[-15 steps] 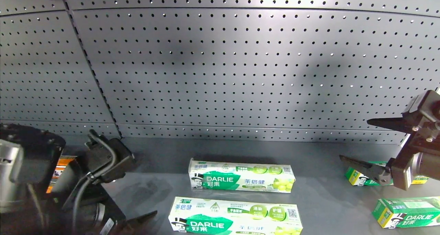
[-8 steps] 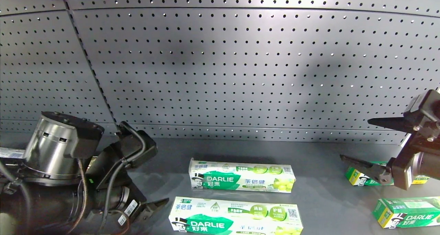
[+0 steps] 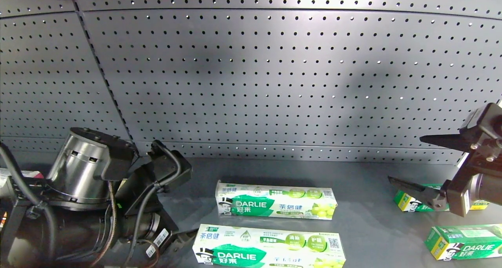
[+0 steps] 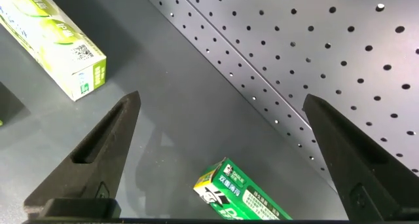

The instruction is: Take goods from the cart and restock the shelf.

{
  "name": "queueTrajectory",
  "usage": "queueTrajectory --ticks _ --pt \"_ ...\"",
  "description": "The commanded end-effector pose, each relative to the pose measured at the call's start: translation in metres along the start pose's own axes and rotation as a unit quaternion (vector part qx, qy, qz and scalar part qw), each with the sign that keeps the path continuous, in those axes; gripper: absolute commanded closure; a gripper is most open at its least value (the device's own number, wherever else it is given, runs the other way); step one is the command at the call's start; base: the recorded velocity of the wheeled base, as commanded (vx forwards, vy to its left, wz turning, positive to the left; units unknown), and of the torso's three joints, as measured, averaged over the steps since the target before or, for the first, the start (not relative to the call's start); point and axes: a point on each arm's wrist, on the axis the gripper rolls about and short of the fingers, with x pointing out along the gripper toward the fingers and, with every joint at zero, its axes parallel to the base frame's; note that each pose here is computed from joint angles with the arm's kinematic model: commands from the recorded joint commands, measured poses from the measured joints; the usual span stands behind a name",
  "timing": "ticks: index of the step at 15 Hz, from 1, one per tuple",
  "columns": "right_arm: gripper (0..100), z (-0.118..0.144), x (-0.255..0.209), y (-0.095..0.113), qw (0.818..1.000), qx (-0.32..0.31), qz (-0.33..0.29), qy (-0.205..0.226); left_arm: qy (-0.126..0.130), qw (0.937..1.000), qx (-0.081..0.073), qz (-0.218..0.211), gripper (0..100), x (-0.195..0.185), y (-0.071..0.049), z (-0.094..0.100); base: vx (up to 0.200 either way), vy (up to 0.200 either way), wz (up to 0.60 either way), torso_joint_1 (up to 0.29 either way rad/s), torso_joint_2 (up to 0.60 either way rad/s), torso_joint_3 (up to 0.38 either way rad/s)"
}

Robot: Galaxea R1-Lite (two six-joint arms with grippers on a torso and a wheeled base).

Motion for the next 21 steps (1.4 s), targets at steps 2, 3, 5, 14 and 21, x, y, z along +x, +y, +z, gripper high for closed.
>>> queueTrajectory --ticks 2,3,5,14,21 --pt "0 0.000 0.000 0.000 1.000 0.000 0.001 0.001 -0.002 1.0000 0.002 -0.002 0 0.003 -0.001 0.005 0.000 0.000 0.00 0.000 0.00 0.000" --pt "0 0.000 0.000 0.000 1.000 0.000 0.001 0.001 -0.006 0.9999 0.007 -0.008 0 0.002 -0.004 0.006 0.000 0.000 0.00 0.000 0.00 0.000" --pt "0 0.000 0.000 0.000 1.000 0.000 0.001 0.001 -0.007 0.9999 0.010 -0.010 0 0.002 -0.006 0.007 0.000 0.000 0.00 0.000 0.00 0.000" --pt "0 -0.004 0.000 0.002 1.000 0.001 0.003 0.006 -0.011 0.9997 0.015 -0.015 0 0.001 -0.009 0.008 0.000 0.000 0.00 0.000 0.00 0.000" --pt "0 -0.005 -0.003 0.002 1.000 0.002 -0.001 0.006 -0.024 0.9994 -0.015 0.021 0 -0.018 0.009 0.000 0.000 0.000 0.00 0.000 0.00 0.000"
